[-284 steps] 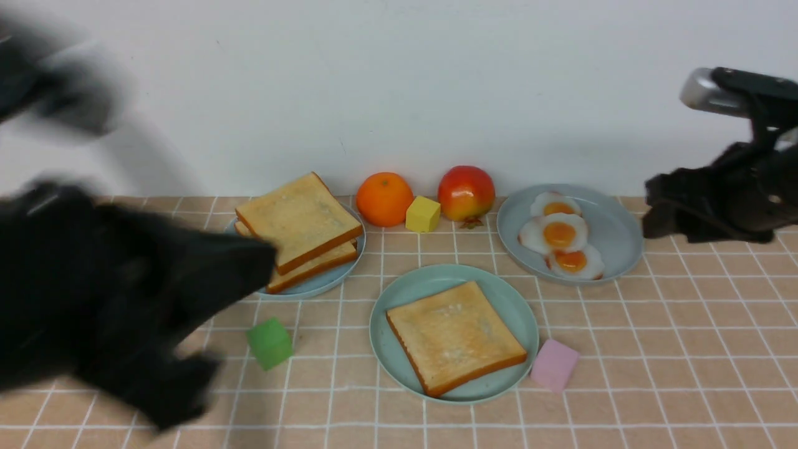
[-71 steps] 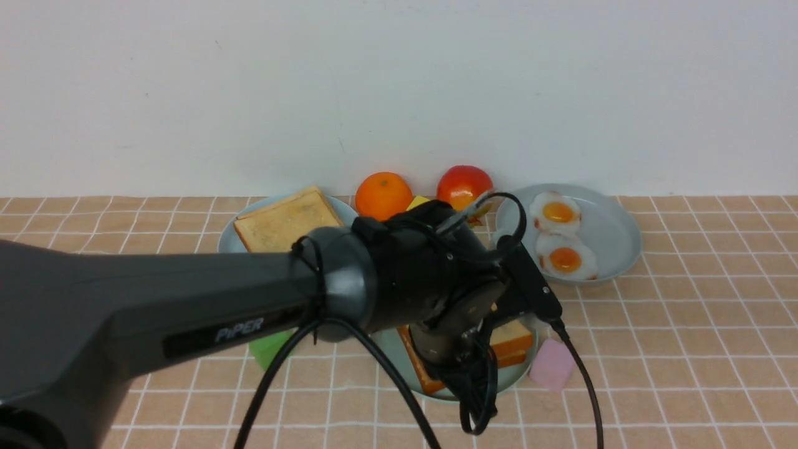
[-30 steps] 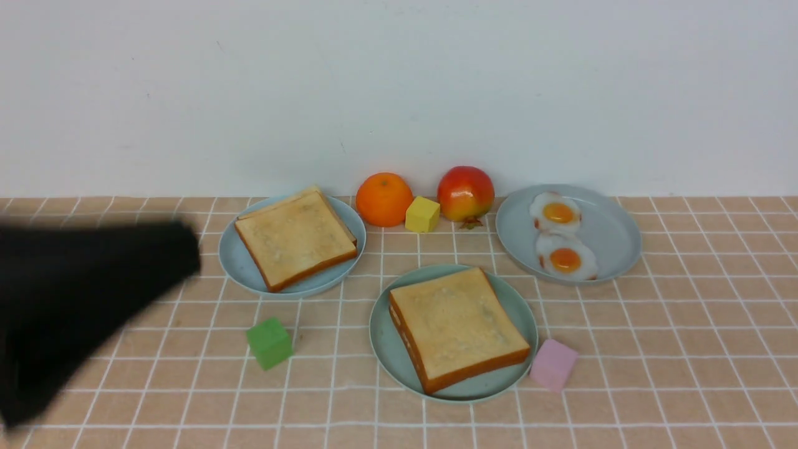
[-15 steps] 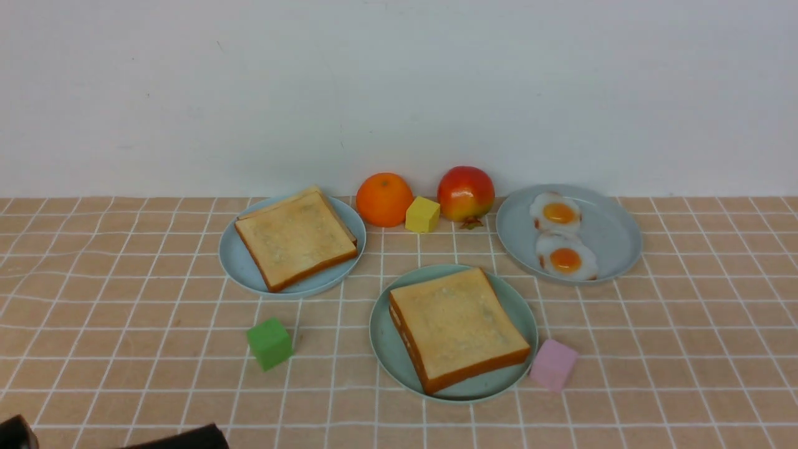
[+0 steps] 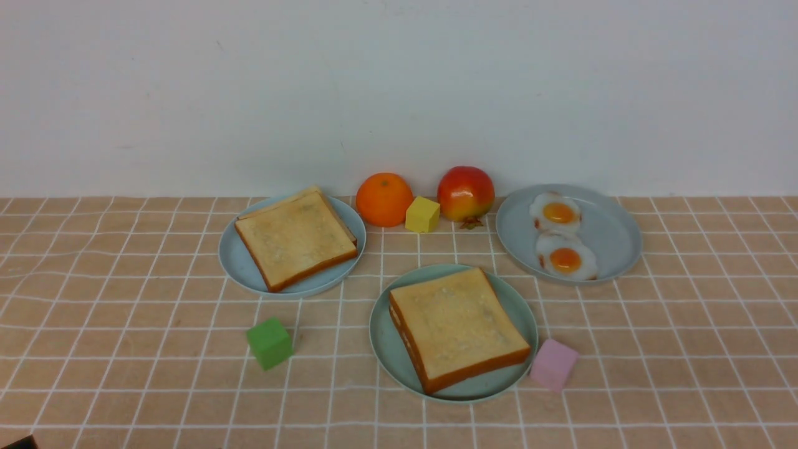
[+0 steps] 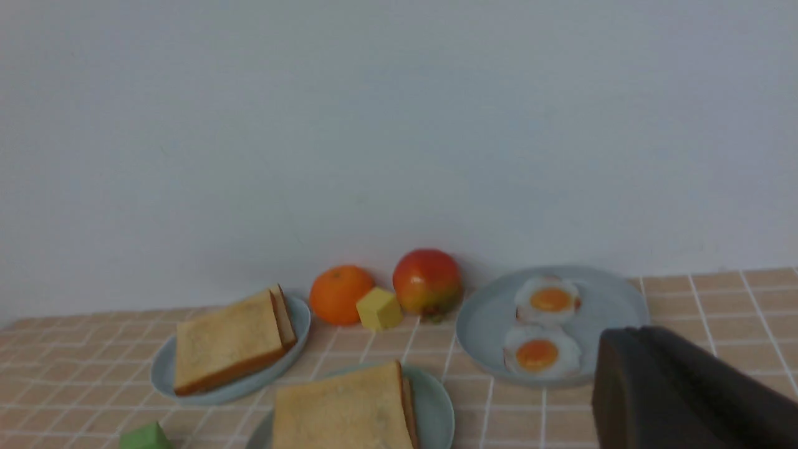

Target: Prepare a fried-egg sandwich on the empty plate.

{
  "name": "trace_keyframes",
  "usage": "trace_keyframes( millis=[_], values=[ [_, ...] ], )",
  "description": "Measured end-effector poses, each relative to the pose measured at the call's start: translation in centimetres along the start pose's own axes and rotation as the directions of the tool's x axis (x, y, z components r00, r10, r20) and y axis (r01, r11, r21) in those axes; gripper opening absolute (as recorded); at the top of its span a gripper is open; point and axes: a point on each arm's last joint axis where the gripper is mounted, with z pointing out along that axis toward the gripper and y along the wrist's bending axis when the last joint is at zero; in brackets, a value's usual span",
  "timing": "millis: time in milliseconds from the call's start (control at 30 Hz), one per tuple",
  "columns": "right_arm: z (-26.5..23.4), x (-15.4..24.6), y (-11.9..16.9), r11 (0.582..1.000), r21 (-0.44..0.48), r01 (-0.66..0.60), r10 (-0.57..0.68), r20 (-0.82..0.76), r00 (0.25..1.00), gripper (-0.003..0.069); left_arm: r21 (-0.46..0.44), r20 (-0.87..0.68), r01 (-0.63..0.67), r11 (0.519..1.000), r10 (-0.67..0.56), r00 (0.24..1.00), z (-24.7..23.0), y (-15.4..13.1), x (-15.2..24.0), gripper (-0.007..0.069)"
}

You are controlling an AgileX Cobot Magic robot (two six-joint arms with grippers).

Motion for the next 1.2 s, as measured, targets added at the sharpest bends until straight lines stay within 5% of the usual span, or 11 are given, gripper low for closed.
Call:
trace_keyframes(
  millis=[267, 600, 1200],
  values=[
    [0.6, 2.9, -1.3, 0.985, 0.070, 0.157, -0.150, -0.087, 0.985, -0.0006, -0.003, -0.009, 0.000, 1.000, 0.000, 1.000, 0.0, 0.0, 0.1, -0.0013],
    [0.7, 9.8, -3.5, 0.968, 0.167, 0.185, -0.152, -0.195, 0.969, -0.0014, -0.004, -0.013, 0.000, 1.000, 0.000, 1.000, 0.0, 0.0, 0.1, -0.0013],
    [0.4, 10.2, -3.8, 0.955, 0.195, 0.223, -0.167, -0.267, 0.949, -0.0014, -0.004, -0.015, 0.000, 1.000, 0.000, 1.000, 0.0, 0.0, 0.1, -0.0003]
  ],
)
